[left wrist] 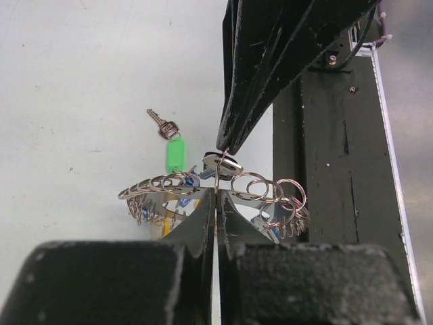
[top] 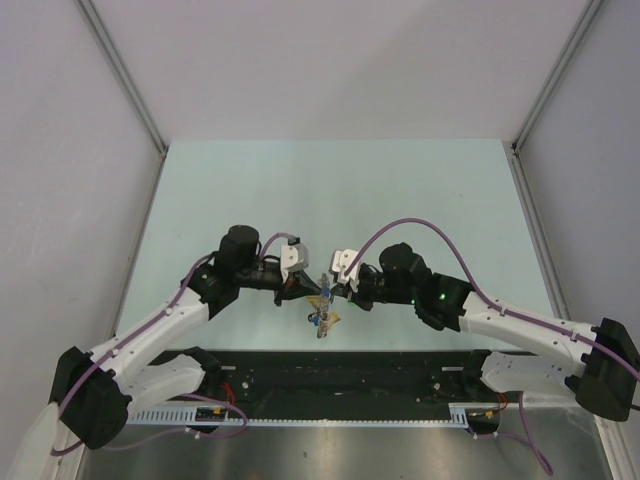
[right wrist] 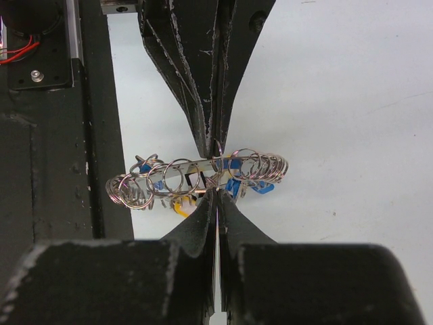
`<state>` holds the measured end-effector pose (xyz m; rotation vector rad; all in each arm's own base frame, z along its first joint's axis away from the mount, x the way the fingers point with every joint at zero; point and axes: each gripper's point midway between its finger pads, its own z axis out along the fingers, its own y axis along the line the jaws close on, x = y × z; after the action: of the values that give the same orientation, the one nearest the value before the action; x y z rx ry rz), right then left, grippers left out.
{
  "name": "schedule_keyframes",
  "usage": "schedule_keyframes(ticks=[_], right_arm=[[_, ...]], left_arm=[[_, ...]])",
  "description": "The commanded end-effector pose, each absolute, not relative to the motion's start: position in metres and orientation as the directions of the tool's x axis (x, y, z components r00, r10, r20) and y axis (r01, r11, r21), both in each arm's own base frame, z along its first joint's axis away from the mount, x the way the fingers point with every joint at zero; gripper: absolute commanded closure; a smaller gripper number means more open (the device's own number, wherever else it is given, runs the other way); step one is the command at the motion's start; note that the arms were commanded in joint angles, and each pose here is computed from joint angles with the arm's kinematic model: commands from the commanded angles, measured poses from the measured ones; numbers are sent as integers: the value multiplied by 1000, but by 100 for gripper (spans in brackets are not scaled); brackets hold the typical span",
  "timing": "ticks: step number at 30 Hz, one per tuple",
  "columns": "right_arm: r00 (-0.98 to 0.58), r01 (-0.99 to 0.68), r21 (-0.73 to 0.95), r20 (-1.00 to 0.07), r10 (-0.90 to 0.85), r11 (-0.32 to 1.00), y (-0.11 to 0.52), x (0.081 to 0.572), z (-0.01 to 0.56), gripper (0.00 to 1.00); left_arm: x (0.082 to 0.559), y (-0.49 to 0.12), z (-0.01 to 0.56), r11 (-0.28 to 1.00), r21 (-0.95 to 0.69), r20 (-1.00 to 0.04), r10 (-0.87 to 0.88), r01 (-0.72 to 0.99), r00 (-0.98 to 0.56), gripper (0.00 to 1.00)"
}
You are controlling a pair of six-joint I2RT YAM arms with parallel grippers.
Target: Put the keys on the keyring
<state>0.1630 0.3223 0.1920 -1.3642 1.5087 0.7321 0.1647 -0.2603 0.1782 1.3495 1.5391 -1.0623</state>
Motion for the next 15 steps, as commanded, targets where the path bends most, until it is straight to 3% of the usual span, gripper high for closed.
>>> schedule_keyframes(ticks=[1, 15], right_arm=[[112, -962, -185, -938, -329, 200, 333, 164, 224, 100], [107, -960, -186, -936, -336, 212, 333, 166, 222, 100]], left_arm=[[167, -268, 207, 22, -17, -968, 251, 1000, -22, 100], [165, -268, 207, 12, -15, -969, 248, 1000, -17, 100]])
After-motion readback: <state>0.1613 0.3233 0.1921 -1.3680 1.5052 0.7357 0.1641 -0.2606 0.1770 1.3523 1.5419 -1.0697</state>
